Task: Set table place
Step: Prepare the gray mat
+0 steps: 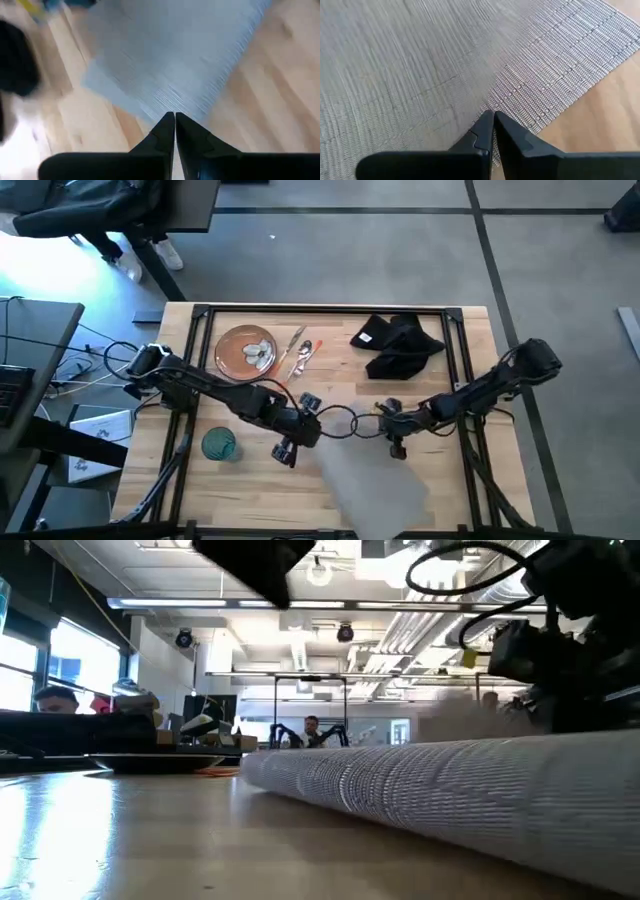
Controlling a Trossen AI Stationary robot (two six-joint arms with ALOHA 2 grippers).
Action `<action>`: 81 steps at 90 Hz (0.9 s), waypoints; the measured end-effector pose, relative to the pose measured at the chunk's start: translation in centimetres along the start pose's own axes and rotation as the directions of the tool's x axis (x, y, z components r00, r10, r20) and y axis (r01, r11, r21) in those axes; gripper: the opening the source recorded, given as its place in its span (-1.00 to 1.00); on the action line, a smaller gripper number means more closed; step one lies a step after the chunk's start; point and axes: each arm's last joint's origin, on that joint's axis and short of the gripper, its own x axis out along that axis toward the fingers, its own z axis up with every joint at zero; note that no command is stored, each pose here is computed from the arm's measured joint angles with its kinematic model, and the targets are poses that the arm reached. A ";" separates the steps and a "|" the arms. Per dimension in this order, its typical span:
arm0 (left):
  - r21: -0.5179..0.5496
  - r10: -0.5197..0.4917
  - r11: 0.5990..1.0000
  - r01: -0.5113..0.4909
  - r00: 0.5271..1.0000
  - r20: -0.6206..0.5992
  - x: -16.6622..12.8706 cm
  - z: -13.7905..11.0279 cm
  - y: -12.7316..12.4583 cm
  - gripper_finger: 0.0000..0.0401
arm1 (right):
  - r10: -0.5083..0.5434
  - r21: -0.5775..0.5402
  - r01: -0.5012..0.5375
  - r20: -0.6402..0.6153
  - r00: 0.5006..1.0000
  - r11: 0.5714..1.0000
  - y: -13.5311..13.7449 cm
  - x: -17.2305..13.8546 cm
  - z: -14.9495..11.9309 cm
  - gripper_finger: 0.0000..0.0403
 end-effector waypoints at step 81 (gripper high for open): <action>-0.519 0.203 0.854 0.028 0.902 0.382 14.3 -2.4 11.4 -0.16 | 0.017 0.042 -0.021 0.080 0.997 0.999 0.2 -1.5 0.6 -1.00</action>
